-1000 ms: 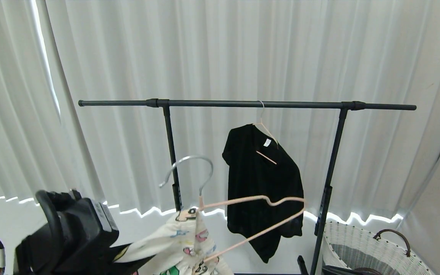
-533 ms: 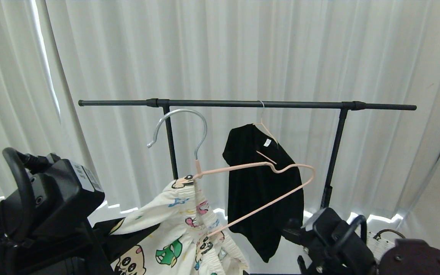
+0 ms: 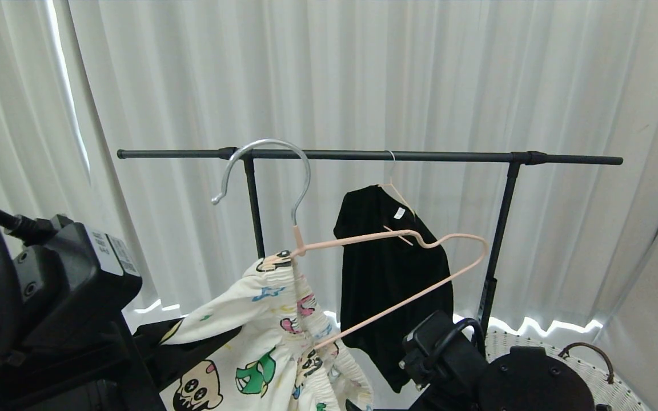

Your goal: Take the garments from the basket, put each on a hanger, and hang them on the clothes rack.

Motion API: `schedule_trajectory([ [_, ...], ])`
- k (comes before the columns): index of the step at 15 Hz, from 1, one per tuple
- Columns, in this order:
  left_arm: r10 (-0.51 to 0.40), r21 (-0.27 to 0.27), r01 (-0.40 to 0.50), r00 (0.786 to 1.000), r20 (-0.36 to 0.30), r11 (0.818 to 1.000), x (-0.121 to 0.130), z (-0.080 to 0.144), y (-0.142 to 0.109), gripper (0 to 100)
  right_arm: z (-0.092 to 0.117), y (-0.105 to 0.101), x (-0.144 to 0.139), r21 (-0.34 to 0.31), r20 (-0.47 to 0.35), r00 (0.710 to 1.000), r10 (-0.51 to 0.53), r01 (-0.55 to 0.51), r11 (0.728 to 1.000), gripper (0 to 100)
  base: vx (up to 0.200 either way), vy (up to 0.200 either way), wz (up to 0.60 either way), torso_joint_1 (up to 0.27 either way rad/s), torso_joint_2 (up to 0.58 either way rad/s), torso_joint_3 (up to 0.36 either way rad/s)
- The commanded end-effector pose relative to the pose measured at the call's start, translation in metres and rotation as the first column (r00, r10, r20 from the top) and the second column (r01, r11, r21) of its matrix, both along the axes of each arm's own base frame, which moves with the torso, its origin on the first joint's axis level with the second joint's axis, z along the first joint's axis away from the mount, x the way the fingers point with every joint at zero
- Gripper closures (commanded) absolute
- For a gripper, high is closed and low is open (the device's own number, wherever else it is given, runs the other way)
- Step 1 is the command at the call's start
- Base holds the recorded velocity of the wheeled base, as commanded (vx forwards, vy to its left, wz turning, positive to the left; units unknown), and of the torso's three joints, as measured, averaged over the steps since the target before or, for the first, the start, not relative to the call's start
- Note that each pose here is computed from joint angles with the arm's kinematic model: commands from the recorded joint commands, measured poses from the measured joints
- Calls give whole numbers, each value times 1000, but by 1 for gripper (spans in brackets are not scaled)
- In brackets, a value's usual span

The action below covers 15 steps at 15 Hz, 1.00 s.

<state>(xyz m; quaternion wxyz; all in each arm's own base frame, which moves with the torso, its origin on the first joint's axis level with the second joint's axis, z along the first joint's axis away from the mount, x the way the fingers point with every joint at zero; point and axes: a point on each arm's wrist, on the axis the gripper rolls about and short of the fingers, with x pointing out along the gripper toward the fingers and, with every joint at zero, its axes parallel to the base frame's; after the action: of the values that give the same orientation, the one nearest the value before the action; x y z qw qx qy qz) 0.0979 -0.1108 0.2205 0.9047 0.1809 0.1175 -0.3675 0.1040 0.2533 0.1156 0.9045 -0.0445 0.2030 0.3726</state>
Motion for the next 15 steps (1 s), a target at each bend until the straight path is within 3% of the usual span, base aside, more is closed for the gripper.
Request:
schedule_trajectory([
  [1, -6, -9, 6, 1000, 6, 1000, -2, 2, 1, 100, -7, 1, 3, -27, -7, 1000, -10, 9, 1000, 0, 0, 0, 0, 0, 0, 0],
  [7, -4, -22, 4, 1000, 15, 1000, -5, 3, 4, 100, -14, -10, 15, -110, -6, 994, -108, 106, 988, 0, 0, 0, 0, 0, 0, 0],
  [11, 7, -7, -7, 1000, 8, 1000, -12, -8, 15, 100, -15, -44, 39, -195, 57, 969, -242, 249, 949, 0, 0, 0, 0, 0, 0, 0],
  [15, 36, 43, -35, 999, -19, 998, -23, -35, 31, 100, -6, -69, 51, -185, 85, 942, -324, 334, 924, 0, 0, 0, 0, 0, 0, 0],
])
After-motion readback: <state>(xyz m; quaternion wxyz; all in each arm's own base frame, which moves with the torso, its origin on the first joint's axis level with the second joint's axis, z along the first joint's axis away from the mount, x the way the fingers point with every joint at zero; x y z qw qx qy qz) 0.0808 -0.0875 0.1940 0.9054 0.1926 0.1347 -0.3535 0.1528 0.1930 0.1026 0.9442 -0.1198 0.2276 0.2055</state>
